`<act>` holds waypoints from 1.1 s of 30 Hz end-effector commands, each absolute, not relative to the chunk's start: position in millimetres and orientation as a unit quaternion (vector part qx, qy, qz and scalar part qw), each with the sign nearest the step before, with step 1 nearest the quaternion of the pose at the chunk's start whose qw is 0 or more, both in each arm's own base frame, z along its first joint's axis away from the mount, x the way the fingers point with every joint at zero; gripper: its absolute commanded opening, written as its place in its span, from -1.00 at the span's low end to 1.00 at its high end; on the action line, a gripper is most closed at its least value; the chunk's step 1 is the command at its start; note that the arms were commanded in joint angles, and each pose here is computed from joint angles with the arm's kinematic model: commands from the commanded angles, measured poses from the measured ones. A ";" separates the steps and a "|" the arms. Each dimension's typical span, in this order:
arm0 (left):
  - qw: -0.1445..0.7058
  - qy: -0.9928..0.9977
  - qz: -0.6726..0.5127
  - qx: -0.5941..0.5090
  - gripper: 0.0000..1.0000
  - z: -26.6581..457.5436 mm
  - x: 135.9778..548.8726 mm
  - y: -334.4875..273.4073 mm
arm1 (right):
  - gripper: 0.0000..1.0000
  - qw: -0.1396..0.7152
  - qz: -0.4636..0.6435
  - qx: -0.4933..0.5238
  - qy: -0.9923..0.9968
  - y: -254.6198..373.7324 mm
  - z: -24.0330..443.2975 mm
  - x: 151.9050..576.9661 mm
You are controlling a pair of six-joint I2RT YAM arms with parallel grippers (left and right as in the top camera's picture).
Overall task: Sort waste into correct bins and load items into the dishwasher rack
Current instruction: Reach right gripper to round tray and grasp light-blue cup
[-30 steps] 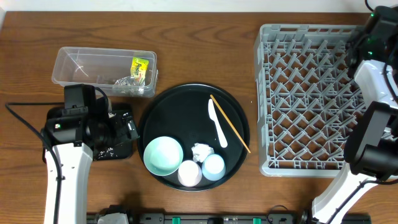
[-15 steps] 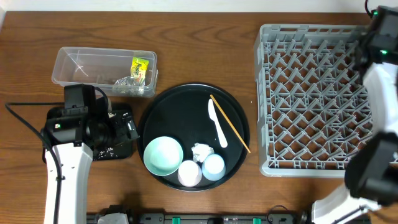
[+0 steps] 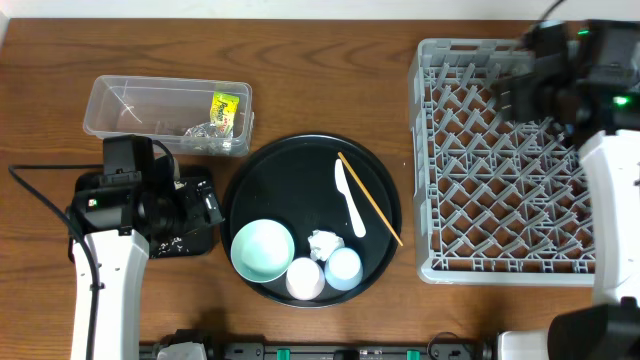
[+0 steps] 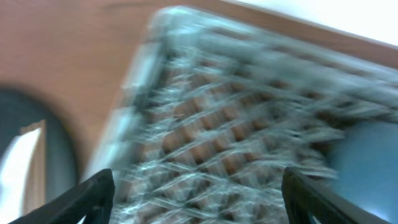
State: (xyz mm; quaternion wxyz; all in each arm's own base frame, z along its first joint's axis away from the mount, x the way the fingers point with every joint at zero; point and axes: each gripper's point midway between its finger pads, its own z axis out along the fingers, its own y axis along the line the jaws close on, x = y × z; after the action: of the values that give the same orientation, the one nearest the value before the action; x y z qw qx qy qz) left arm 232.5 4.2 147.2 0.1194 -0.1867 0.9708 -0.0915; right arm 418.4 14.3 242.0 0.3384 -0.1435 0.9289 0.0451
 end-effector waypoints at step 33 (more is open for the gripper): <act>0.106 0.959 -0.013 -0.261 0.96 145.7 216.7 44.3 | 0.86 -0.021 0.127 -0.509 0.851 246.6 78.2 178.1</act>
State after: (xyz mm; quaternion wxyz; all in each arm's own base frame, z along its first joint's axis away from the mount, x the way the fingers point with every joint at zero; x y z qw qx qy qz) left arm 216.2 39.6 142.2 0.0998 -0.2514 0.9625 -0.0219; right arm 183.0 248.1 90.9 -0.0193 -0.5059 0.8491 0.1511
